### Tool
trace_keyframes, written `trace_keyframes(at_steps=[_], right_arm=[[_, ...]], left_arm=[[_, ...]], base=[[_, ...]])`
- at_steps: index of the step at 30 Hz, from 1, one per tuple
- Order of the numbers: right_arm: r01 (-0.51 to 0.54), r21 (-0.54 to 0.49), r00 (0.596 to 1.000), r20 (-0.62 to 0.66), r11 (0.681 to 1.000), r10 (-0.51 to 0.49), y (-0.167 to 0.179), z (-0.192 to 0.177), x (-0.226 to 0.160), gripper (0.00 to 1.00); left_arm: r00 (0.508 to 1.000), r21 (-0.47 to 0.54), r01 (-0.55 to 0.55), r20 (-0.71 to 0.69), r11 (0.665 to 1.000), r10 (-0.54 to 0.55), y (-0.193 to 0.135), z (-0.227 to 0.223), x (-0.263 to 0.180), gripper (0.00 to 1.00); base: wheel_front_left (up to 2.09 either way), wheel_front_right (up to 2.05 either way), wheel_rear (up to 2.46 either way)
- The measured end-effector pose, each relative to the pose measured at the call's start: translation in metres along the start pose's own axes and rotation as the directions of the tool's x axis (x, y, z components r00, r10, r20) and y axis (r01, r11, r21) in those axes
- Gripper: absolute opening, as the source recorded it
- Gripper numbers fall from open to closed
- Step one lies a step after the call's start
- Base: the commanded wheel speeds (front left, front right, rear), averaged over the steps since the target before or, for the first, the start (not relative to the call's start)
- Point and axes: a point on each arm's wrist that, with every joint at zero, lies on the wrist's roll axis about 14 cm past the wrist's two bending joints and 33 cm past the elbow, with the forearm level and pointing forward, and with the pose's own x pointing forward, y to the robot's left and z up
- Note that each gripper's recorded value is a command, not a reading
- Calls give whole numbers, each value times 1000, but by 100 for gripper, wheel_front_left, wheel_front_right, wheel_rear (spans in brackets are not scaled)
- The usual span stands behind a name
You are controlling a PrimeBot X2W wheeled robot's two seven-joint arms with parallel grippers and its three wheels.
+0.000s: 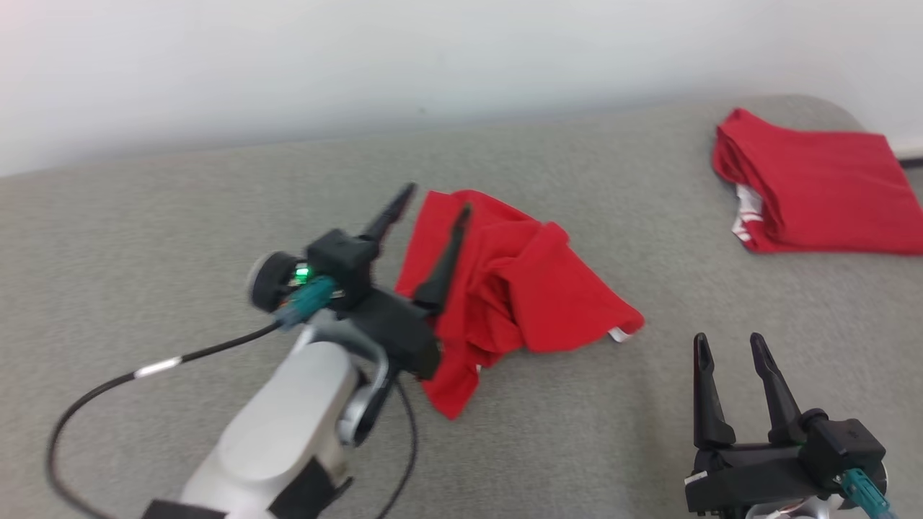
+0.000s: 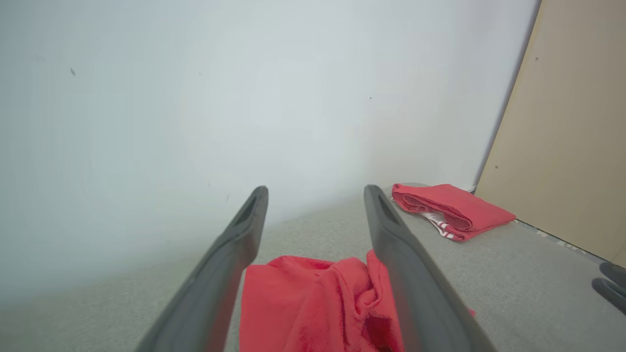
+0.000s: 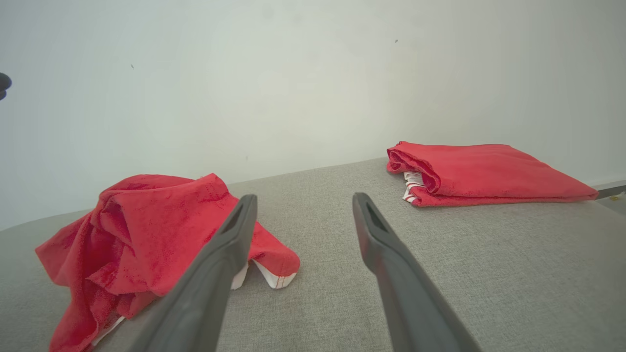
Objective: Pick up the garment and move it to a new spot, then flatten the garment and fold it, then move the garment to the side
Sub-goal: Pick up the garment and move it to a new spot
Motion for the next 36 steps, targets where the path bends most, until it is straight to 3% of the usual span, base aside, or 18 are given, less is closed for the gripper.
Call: trace_keyframes(at_steps=[6,13,25,36], right_arm=[[-51,-1,998,25,999,51,16,7,4,100],[-108,2,993,56,994,108,35,17,2,100],[-147,9,985,88,989,146,47,29,-5,100],[-117,11,990,75,993,116,36,25,-17,100]], left_arm=[[982,82,-174,90,981,166,52,34,-48,100],[919,170,-387,152,906,364,105,57,-131,100],[825,183,-565,157,804,544,121,48,-231,100],[773,134,-633,141,762,618,116,32,-261,100]], base=[[0,0,0],[0,0,0],[0,0,0],[0,0,0]])
